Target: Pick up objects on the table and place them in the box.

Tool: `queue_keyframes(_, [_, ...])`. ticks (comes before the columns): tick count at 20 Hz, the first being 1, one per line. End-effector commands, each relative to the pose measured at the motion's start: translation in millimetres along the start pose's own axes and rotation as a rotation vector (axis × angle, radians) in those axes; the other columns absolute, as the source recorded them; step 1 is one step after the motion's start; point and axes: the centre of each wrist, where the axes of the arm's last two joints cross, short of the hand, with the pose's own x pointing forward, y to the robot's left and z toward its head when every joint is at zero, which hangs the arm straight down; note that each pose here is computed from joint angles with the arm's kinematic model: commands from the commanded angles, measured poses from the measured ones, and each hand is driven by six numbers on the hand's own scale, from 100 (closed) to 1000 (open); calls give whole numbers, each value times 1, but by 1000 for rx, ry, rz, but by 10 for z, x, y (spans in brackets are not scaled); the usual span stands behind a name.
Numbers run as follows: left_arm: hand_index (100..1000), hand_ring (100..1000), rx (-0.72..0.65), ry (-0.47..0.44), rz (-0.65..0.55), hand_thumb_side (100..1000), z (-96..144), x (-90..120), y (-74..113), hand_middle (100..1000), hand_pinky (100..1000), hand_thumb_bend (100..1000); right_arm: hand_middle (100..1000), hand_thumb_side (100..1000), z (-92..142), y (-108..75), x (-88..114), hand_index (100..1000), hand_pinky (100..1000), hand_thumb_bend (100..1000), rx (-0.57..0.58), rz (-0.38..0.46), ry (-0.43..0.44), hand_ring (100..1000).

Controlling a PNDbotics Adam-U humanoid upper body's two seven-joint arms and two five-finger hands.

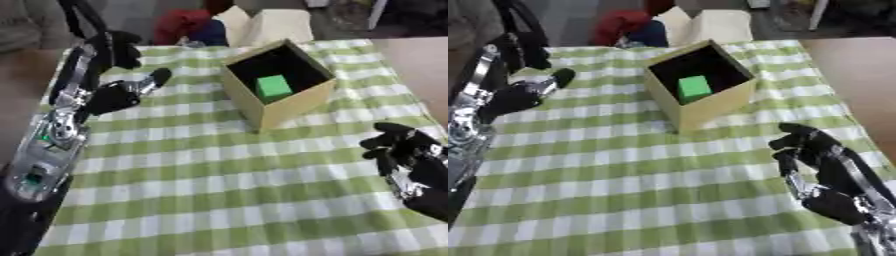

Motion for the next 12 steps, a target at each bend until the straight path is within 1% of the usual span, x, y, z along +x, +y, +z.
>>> queue_keyframes(1, [711, 571, 68, -33, 35, 301, 77, 23, 46, 529, 665, 639, 621, 267, 11, -66, 56, 868, 704, 100, -5, 33, -7, 772])
queue_keyframes(7, [711, 567, 85, 16, 88, 316, 289, -170, -57, 525, 665, 620, 621, 267, 38, -64, 38, 868, 703, 100, -15, 34, 4, 772])
queue_keyframes(12, [709, 564, 87, 43, 111, 322, 374, -248, -95, 522, 664, 612, 621, 268, 42, -54, 33, 868, 703, 100, -17, 33, 6, 772])
